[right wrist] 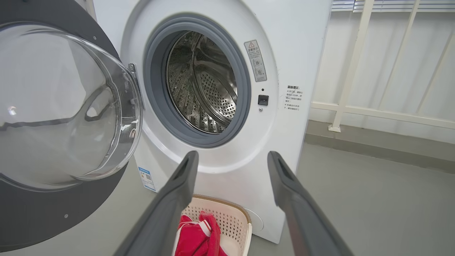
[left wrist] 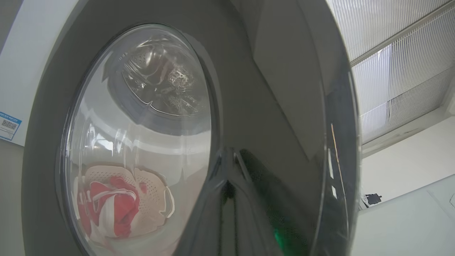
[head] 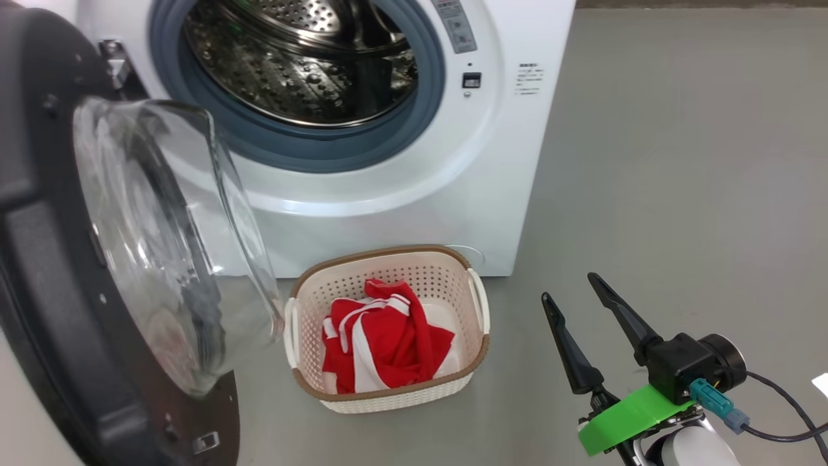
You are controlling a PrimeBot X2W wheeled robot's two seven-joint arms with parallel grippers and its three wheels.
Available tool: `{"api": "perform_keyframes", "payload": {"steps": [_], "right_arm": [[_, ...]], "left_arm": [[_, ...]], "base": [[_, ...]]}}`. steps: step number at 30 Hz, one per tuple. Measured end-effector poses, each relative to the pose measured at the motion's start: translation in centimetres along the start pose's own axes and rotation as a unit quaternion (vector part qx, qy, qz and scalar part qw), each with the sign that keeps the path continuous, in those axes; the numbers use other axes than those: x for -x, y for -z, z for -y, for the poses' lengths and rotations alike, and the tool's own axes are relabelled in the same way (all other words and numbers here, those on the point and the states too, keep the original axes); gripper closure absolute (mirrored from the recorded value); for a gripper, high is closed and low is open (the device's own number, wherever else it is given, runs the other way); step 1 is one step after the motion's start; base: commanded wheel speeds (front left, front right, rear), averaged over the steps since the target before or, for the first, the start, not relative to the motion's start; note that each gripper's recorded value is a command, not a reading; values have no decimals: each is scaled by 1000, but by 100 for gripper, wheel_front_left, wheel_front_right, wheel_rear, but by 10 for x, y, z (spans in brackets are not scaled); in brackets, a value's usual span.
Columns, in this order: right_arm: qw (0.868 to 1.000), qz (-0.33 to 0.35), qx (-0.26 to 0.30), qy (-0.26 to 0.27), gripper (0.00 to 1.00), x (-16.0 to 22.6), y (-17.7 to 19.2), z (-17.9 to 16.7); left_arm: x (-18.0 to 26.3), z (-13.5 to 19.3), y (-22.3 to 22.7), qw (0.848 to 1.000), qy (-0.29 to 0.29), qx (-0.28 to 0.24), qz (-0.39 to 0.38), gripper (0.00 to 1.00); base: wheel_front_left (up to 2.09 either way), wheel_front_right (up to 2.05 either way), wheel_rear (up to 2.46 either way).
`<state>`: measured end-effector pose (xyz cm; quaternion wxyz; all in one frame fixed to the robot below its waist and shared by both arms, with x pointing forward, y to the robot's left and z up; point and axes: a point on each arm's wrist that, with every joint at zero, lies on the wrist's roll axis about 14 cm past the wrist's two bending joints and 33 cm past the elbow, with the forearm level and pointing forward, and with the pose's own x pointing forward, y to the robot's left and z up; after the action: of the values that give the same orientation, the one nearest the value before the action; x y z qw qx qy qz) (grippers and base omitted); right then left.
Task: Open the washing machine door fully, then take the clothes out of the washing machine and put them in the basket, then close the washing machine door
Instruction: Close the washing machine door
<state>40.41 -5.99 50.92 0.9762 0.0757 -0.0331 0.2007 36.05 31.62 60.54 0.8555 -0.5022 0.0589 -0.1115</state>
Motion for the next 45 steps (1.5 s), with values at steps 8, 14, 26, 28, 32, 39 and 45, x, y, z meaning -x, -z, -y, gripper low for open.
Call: {"api": "perform_keyframes", "payload": {"steps": [8,14,26,28,32,39,45], "right_arm": [[1000,4,3,20,0,7,-3,12],[999,7,4,35,0,13,-6,21],[999,4,1,43,0,21,-4,24],[999,5,1,39,0,20,-5,22],[999,6,0,32,0,17,-5,17],[1000,7,-2,18,0,13,-6,8],[1000,9,-4,9,0,10,-7,2]], "left_arm": [[-17,9,18,1000,18,2,-23,100],[-31,19,31,999,34,8,-39,100],[-30,16,38,999,25,21,-14,97],[-25,14,32,1000,17,15,7,86],[-15,9,16,998,4,-4,62,0],[7,13,-7,985,-30,-99,138,0],[28,0,-12,954,-86,-202,206,0]], "base": [[0,0,0],[0,0,0],[0,0,0],[0,0,0],[0,0,0],[0,0,0],[0,0,0]]}}
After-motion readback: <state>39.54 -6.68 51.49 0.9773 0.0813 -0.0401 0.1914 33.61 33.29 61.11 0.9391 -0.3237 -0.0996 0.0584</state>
